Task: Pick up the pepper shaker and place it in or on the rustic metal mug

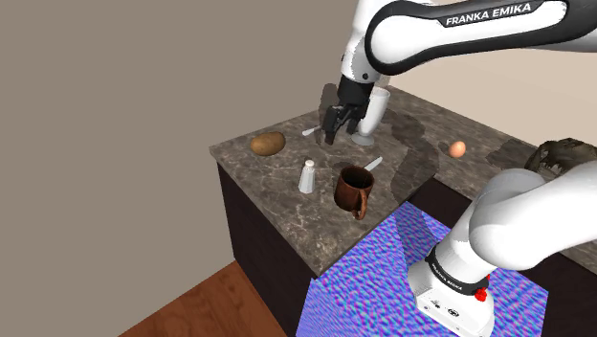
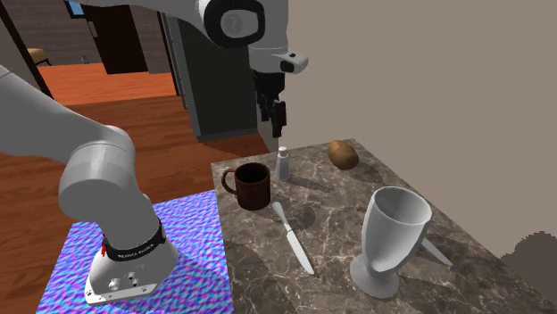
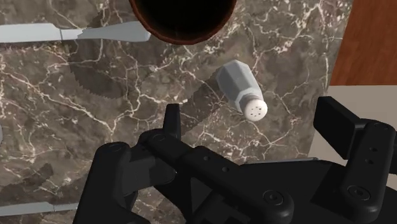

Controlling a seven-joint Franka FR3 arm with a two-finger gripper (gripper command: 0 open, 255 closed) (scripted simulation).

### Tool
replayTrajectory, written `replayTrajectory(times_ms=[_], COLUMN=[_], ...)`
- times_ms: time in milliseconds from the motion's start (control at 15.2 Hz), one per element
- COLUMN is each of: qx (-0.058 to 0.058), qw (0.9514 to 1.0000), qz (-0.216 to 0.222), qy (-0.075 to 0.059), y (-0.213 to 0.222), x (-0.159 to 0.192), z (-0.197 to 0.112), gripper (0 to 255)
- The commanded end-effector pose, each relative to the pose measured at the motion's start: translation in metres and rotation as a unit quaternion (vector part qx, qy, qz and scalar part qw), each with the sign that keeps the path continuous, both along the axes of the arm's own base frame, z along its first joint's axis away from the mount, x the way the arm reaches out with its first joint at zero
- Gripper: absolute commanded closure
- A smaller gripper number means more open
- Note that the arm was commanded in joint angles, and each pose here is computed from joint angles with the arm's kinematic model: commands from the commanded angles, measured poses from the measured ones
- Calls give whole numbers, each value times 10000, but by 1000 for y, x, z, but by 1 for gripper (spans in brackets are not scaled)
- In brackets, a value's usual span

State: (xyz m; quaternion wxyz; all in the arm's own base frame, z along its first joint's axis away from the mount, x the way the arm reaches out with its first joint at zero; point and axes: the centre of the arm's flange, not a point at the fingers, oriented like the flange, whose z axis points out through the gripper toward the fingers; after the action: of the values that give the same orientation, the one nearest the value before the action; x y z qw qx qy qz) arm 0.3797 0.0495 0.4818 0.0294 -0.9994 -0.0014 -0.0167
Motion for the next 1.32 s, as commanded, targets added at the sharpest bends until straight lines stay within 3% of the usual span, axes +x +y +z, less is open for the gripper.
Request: replayTrajectory(times_ms=[0,330,858,1254], qx=[49,164,171,171], qw=[10000,9997,9997,9997], qz=[43,149,156,156], qy=[19,87,91,91], y=[7,28,33,33], x=[16,52,55,55], z=[-23,-74,-117,-117], gripper=[0,0,0,0])
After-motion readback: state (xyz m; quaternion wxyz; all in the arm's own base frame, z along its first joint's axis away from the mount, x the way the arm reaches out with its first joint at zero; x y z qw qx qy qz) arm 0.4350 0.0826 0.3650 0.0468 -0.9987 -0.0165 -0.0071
